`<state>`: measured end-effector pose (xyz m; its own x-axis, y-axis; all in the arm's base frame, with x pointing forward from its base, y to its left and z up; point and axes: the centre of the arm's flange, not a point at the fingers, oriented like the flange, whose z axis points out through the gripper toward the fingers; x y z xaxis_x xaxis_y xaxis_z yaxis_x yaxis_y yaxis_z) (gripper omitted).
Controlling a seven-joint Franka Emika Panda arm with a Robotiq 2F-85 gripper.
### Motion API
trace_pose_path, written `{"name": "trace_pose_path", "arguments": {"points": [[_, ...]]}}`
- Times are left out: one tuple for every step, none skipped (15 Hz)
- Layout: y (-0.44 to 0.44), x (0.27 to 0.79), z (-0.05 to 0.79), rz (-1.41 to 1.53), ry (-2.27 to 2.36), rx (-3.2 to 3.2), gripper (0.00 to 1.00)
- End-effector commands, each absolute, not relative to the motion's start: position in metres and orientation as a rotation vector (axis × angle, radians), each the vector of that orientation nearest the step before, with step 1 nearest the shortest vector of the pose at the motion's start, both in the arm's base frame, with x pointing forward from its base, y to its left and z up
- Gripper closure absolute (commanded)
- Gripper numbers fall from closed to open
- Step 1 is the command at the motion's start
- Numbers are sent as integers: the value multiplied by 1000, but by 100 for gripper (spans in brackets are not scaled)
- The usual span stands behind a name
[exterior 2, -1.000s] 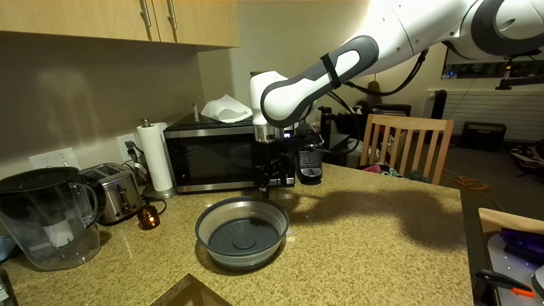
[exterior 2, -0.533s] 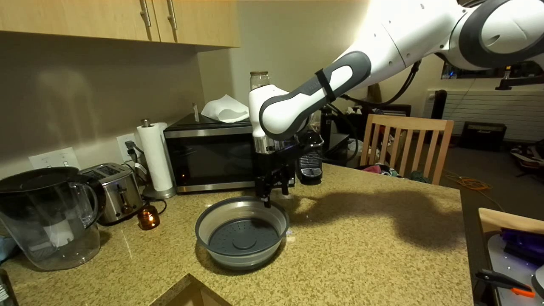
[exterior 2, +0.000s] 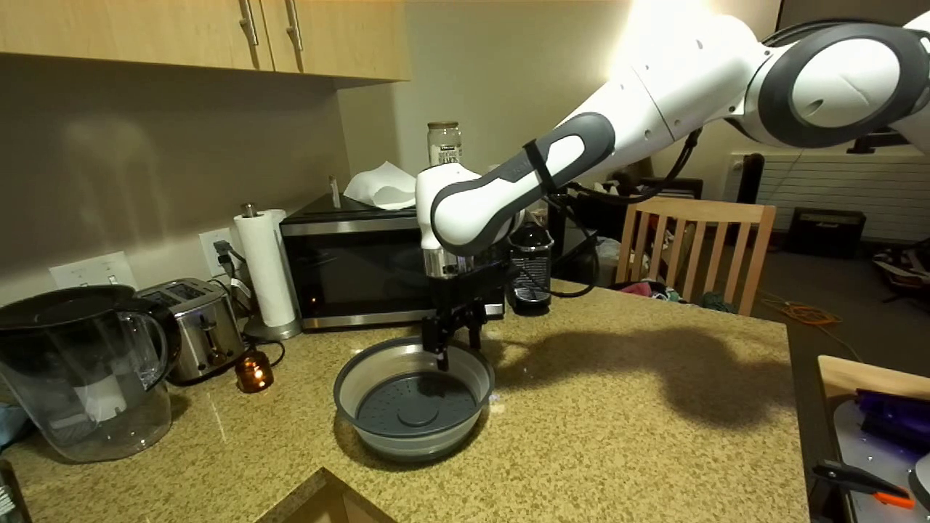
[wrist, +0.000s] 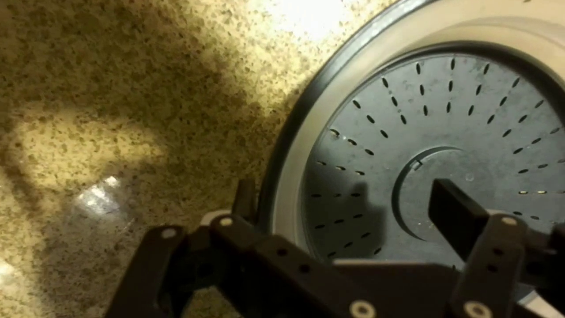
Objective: Move the bowl
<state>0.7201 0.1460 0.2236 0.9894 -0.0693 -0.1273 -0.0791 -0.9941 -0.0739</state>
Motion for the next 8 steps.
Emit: {"name": "trace_pose_path", "arguments": {"points": [[155, 734, 215, 211, 159, -2975, 0], [158, 735, 213, 212, 170, -2964, 0], [159, 736, 211, 209, 174, -2956, 0], [160, 737, 208, 210, 181, -2953, 0], [161, 738, 205, 206, 184, -2951, 0], [160, 739, 203, 206, 181, -2948, 0], [160, 739, 201, 200, 184, -2958, 0], [159, 740, 200, 199, 180, -2959, 19]]}}
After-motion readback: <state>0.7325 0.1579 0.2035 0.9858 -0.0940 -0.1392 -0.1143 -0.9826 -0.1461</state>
